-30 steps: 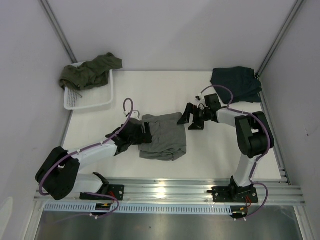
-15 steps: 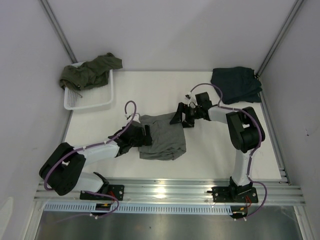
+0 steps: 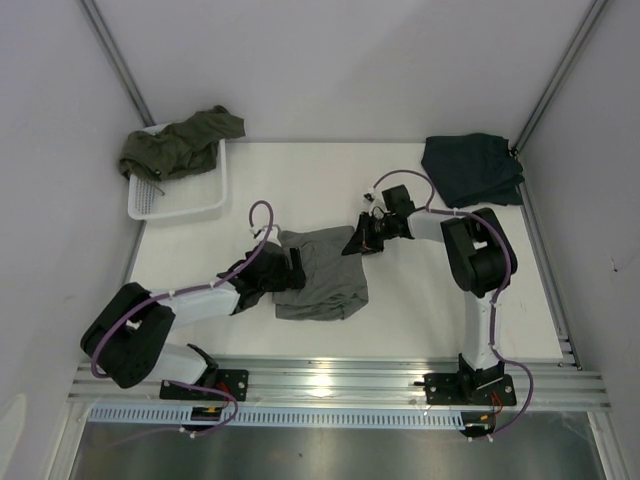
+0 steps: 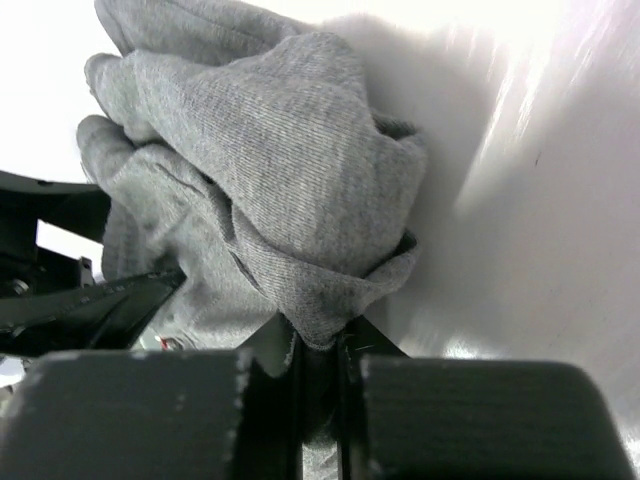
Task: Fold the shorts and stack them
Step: Neatly place the folded shorts to the corner
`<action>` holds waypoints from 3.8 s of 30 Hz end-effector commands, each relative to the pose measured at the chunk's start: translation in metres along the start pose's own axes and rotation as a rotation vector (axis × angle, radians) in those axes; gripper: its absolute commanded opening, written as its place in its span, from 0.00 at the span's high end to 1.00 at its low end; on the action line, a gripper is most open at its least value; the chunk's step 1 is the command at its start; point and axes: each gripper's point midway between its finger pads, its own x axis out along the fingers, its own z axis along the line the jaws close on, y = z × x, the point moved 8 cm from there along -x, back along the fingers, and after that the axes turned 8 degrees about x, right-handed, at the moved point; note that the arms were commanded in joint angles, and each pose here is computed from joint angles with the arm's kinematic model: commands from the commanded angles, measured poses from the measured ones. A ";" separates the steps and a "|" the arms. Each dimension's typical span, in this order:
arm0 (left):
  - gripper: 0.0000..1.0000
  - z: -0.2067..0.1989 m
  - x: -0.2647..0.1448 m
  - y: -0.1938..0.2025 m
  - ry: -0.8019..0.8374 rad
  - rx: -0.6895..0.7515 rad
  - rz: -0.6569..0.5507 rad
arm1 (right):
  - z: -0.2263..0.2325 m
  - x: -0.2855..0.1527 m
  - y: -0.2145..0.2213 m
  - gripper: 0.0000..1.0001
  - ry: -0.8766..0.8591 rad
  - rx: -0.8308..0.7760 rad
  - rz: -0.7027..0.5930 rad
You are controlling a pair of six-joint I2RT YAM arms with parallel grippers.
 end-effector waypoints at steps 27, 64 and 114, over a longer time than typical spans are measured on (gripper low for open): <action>0.04 0.004 -0.042 -0.007 0.049 0.044 0.010 | -0.052 -0.088 -0.239 1.00 -0.079 0.065 -0.480; 0.04 -0.006 -0.030 -0.018 0.069 0.069 0.027 | -0.063 -0.307 -0.292 1.00 -0.076 0.235 -1.158; 0.05 -0.018 -0.025 -0.026 0.099 0.099 0.083 | -0.193 -0.390 -0.253 0.21 0.216 0.477 -1.109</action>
